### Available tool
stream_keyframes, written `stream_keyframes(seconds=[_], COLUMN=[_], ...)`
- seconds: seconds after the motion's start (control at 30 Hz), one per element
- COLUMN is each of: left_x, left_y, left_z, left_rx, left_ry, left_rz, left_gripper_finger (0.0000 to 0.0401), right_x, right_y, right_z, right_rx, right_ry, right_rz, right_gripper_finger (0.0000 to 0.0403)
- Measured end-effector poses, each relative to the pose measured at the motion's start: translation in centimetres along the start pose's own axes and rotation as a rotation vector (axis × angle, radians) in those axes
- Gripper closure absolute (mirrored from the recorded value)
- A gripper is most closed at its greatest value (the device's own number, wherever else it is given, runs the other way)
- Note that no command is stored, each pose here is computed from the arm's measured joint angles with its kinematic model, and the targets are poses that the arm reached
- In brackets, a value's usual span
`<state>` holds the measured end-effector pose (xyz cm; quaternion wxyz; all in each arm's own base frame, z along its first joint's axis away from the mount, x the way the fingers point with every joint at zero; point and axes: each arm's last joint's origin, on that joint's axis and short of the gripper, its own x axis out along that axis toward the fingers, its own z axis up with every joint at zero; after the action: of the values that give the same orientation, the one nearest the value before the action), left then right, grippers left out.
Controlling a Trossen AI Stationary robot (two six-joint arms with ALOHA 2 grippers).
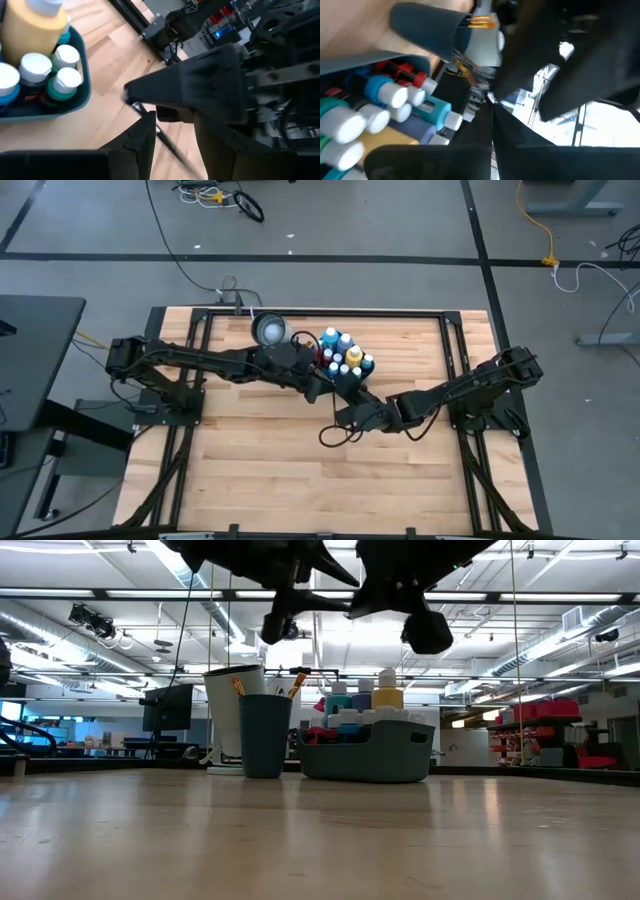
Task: Pick & Place Paint Supplies
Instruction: Put the silver paint brush into the blue cup
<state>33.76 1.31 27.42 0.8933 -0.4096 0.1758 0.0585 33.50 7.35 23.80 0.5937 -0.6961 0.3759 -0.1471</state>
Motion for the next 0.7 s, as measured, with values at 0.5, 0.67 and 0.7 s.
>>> stream_keyframes(seconds=[0.5, 0.67, 0.7], left_x=[-0.1, -0.1, -0.1], left_y=[0.2, 0.3, 0.4], left_z=[0.1, 0.1, 0.0], left_rx=[0.031, 0.095, 0.095], left_ry=[-0.029, -0.034, -0.033], left_rz=[0.051, 0.066, 0.078], left_gripper_finger=[0.0257, 0.0257, 0.0257], right_x=[0.1, 0.1, 0.1], right_y=[0.2, 0.6, 0.6], right_z=[-0.3, -0.4, -0.4], right_rx=[0.028, 0.069, 0.081], right_ry=[0.054, 0.086, 0.090], right_rz=[0.007, 0.021, 0.017], right_gripper_finger=[0.0403, 0.0403, 0.0403])
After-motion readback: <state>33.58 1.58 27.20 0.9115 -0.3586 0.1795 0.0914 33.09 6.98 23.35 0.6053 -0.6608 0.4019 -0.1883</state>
